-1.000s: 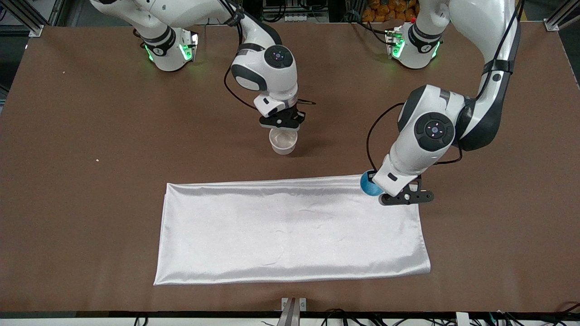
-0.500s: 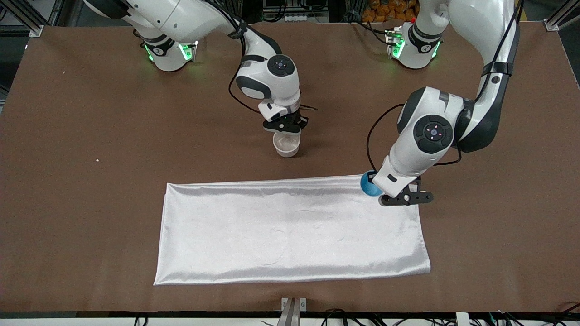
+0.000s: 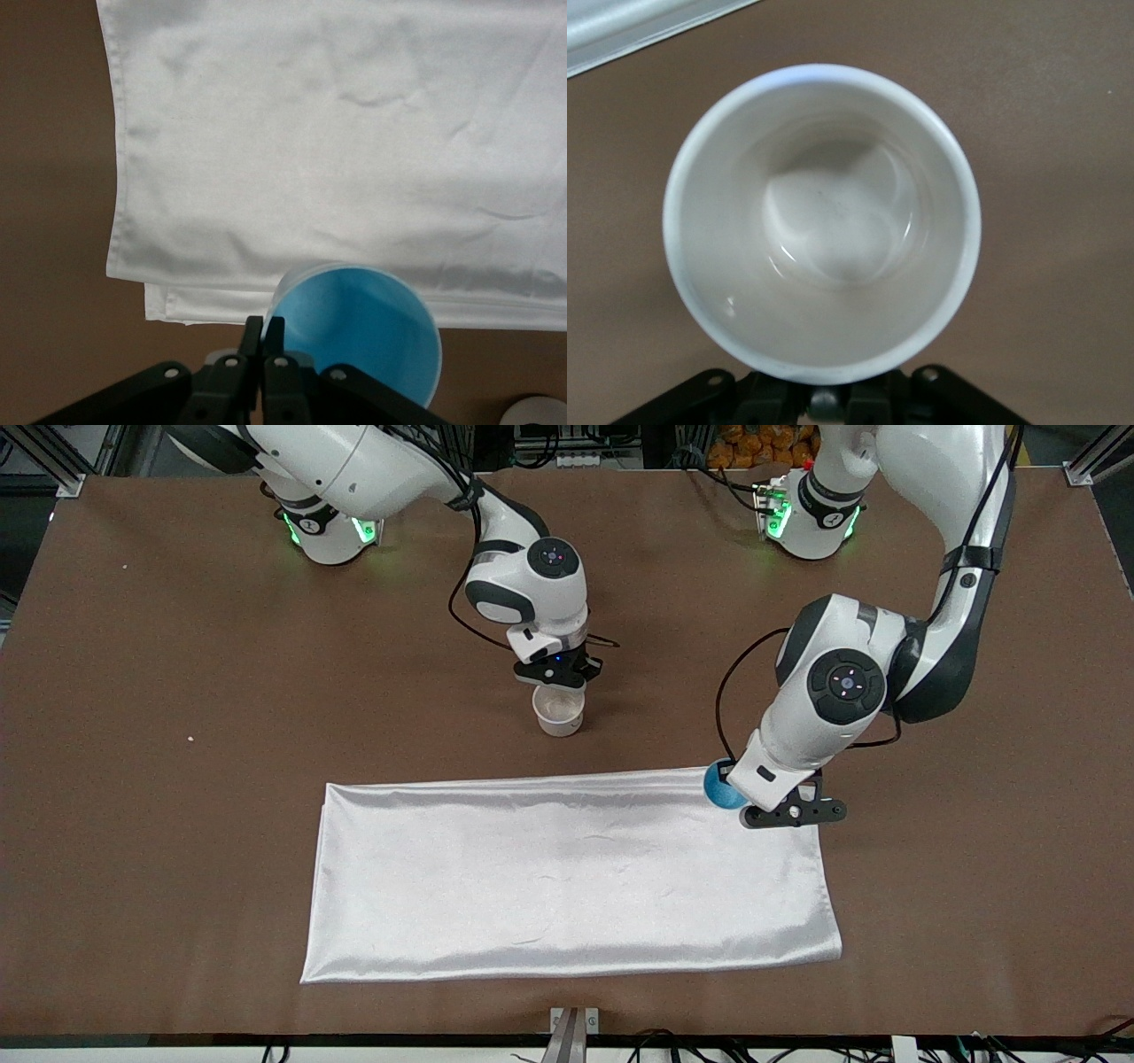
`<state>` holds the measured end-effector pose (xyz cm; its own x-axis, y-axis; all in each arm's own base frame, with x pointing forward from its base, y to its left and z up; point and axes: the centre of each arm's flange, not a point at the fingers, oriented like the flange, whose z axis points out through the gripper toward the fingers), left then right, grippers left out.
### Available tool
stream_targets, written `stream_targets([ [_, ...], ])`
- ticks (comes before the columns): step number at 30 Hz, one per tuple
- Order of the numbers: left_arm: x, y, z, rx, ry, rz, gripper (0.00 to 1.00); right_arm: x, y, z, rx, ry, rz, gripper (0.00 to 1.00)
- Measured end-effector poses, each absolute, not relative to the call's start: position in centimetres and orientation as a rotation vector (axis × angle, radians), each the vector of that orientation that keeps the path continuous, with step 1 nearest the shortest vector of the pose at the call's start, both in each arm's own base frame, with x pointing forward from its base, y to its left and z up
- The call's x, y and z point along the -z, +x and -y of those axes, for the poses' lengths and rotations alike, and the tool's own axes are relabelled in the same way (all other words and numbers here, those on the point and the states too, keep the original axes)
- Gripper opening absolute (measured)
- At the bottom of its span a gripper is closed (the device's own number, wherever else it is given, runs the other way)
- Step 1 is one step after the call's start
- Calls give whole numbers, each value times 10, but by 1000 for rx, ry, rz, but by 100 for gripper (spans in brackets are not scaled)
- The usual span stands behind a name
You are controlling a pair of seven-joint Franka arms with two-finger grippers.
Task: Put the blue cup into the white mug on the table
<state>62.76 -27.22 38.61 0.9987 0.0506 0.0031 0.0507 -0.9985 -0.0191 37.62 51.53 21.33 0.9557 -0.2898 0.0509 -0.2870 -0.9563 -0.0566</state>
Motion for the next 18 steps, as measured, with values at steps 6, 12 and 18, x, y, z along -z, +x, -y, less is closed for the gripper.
stream_targets([
  [6,-388,627,273,10,-3123,107,4,-214,376,-516,91,-3047,-516,54],
  [12,-394,626,275,22,-3126,122,4,-225,375,-523,95,-3071,-526,79],
  [18,-402,623,282,39,-3131,141,4,-257,385,-535,115,-3110,-560,100],
])
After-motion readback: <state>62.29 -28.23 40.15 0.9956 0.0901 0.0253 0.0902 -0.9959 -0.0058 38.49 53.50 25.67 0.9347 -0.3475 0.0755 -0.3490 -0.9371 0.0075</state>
